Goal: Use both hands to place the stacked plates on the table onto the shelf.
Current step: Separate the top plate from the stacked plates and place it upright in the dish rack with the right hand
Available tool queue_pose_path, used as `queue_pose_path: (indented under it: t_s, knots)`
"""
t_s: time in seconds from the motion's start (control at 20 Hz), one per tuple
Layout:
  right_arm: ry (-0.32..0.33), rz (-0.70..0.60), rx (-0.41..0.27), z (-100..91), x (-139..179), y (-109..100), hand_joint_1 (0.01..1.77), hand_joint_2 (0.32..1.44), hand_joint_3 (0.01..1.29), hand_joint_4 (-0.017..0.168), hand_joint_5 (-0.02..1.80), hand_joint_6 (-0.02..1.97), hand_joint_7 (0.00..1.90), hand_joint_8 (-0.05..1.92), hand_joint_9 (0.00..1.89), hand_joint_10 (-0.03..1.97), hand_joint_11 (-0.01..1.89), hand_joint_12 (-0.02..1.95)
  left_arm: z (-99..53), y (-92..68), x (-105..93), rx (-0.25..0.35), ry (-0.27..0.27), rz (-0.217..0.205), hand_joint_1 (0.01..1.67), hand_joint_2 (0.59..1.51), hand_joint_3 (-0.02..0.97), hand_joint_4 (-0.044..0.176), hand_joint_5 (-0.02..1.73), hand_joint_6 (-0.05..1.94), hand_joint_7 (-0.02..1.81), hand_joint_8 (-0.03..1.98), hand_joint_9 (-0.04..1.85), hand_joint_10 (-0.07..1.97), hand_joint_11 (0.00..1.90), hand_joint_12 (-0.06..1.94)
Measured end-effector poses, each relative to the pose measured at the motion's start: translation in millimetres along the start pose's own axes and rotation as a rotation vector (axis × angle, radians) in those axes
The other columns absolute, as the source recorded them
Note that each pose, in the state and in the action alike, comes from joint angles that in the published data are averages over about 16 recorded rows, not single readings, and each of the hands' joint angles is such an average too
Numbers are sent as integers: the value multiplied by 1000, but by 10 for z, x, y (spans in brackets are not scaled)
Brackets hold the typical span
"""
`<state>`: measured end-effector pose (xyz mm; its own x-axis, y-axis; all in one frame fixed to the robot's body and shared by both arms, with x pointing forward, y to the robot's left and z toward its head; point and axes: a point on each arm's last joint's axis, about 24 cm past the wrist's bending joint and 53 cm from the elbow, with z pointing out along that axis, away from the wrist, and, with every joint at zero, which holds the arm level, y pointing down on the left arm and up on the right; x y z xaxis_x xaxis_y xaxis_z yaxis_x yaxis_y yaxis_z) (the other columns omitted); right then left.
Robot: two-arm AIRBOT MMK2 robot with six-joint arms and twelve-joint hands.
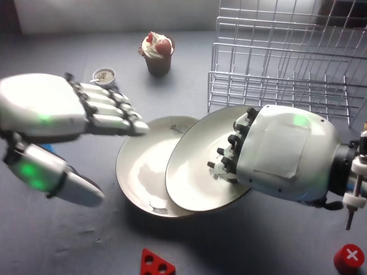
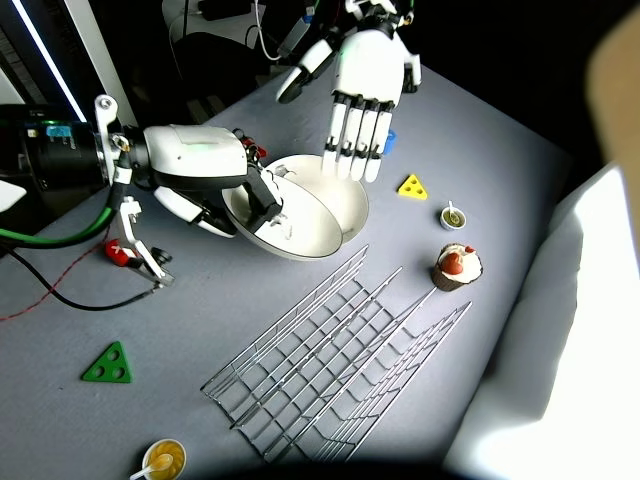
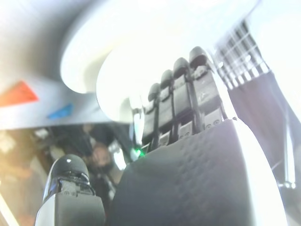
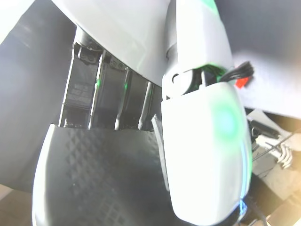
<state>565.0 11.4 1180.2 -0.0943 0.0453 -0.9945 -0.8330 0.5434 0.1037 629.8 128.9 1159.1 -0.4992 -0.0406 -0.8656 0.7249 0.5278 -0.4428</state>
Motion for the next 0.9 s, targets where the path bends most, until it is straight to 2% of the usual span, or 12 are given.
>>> queue_pose_path:
  t_s: [0.25, 0.45, 0.7, 0.9]
  knots:
    - [-42, 54, 0, -30, -297, 128, 1473, 938, 12, -3, 942, 782, 1057, 520, 1094, 706, 949, 1344, -270, 166, -170, -61, -28, 22, 28, 1013, 12, 1, 149, 7, 181, 2, 184, 11, 171, 12]
    - [-90, 114, 7, -57, -608, 199, 1470, 939, 12, -3, 954, 861, 1069, 557, 1103, 721, 944, 1326, -421, 266, -310, -91, -63, 15, 28, 1015, 12, 1, 151, 6, 182, 2, 187, 11, 171, 8]
    - [-151, 232, 37, -116, -985, 169, 1469, 939, 12, -6, 954, 915, 1063, 594, 1095, 739, 946, 1299, -490, 408, -456, -113, -110, -11, 28, 1016, 12, 2, 152, 6, 191, 2, 195, 11, 175, 8]
    - [-176, 368, 63, -163, -1159, 74, 1469, 939, 12, -5, 954, 905, 1080, 572, 1108, 716, 955, 1287, -504, 554, -516, -132, -133, -31, 27, 1018, 12, 2, 151, 7, 195, 2, 196, 11, 177, 8]
